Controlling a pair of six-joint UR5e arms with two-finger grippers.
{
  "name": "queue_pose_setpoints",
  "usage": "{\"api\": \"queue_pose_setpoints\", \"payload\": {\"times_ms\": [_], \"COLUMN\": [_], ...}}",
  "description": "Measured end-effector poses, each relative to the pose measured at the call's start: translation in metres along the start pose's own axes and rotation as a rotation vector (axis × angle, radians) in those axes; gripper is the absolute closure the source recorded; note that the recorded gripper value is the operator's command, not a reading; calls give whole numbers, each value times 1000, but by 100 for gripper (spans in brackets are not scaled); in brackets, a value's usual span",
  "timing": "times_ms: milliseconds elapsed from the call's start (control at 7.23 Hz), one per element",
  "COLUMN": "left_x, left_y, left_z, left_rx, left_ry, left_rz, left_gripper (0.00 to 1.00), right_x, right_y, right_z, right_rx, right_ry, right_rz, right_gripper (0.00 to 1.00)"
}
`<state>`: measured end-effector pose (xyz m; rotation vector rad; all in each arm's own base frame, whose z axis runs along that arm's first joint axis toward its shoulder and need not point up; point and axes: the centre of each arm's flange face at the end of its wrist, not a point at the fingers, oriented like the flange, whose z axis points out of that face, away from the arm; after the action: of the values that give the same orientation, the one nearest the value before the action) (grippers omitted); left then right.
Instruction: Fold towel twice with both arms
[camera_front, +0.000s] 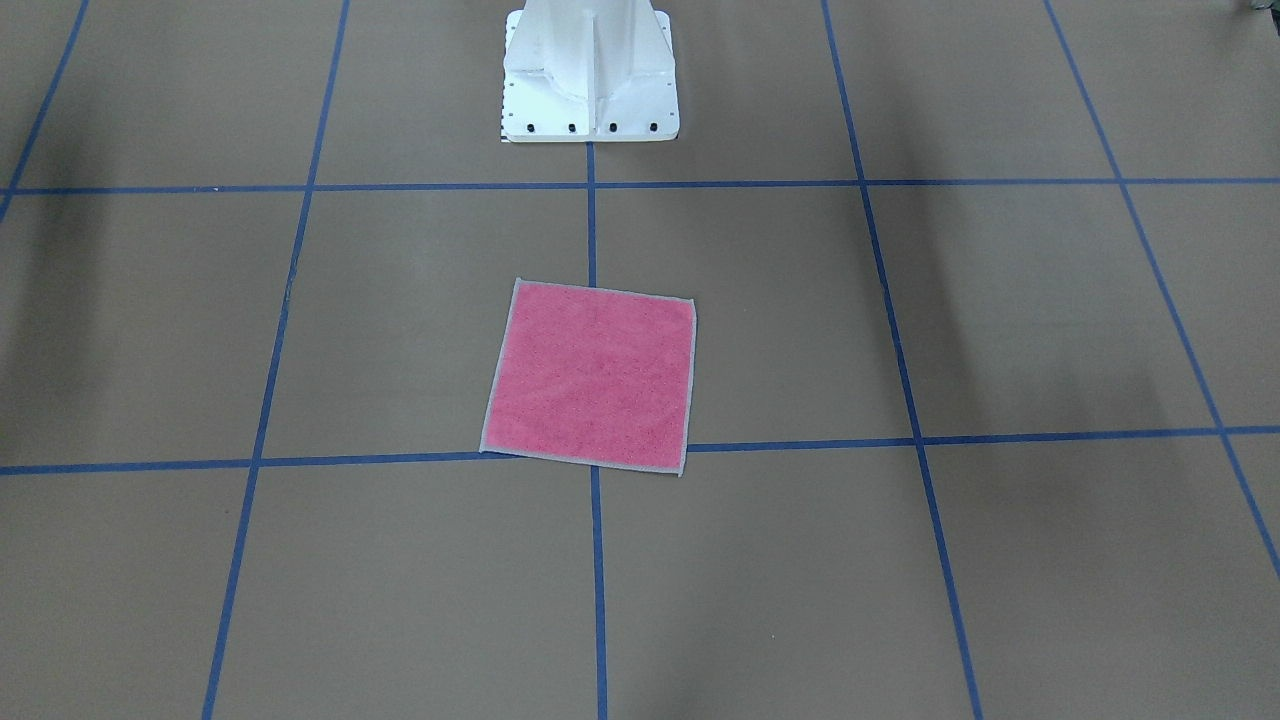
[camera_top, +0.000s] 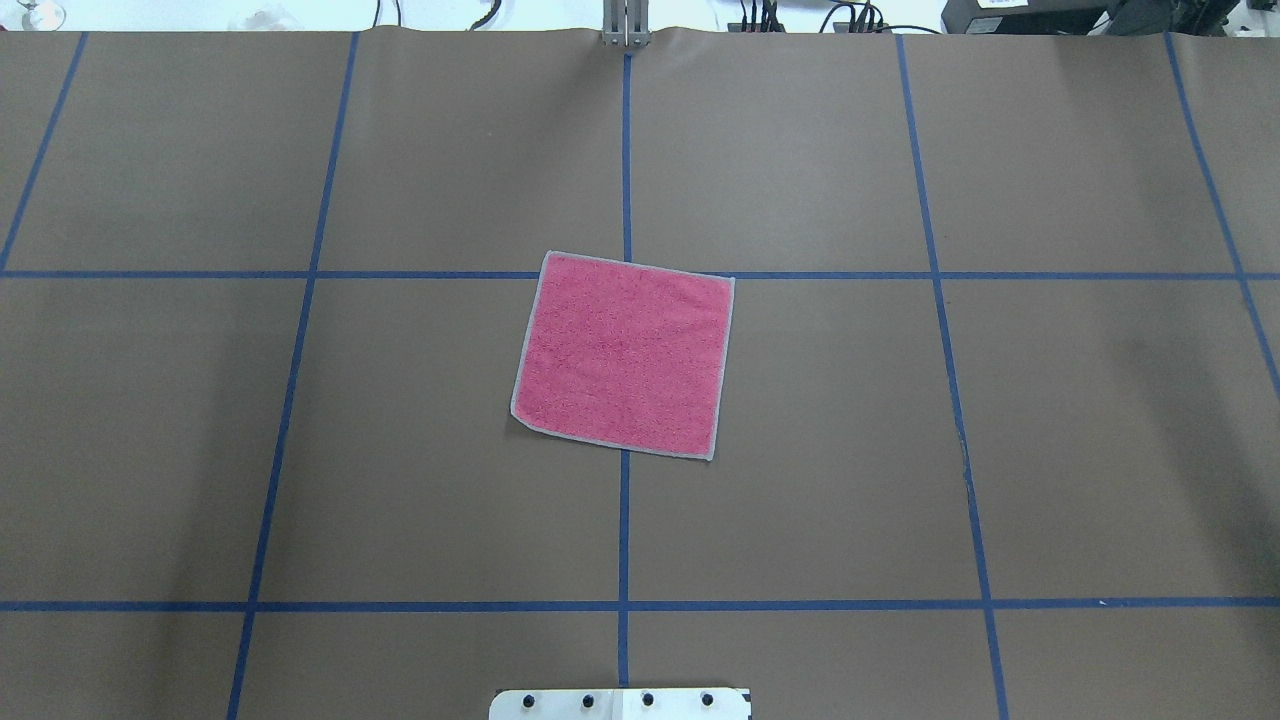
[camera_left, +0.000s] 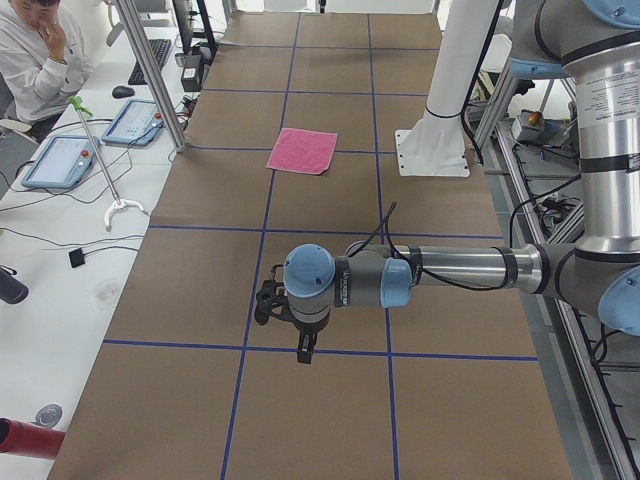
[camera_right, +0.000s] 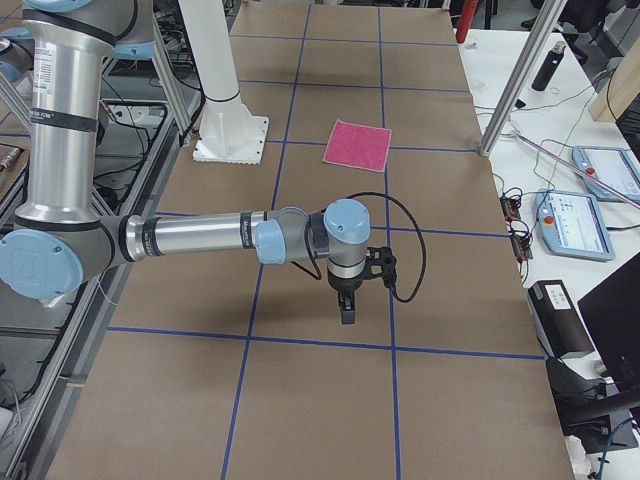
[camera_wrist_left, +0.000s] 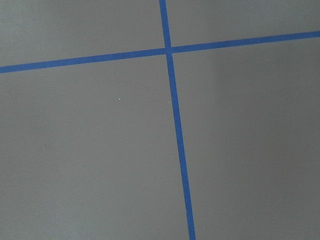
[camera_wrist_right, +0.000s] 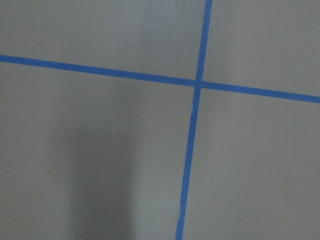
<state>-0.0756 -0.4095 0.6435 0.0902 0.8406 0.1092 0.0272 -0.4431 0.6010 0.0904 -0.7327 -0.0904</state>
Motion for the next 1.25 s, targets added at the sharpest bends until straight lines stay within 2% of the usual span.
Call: {"api": "queue_pose_setpoints", "payload": {"times_ms": [415,830,1107,1246], "left_x": [4,17,13,12], "left_y": [-4,-31,-53,-56], "left_z": [-5,-18,-12,-9], "left_rx": [21,136,166,186], "left_ry": [-2,-18,43,66], "left_rz": [24,149,168,185], "left_gripper": [0,0,0,0], "right_x": [0,-4,-12,-21], "right_y": [0,-3,-8,-11], "right_z": [0,-3,-8,-10], "right_rx": [1,26,58,74], "right_ry": [0,-3,-27,-61], "right_rz": [-1,-22,-2,23], "right_gripper": [0,0,0,0]}}
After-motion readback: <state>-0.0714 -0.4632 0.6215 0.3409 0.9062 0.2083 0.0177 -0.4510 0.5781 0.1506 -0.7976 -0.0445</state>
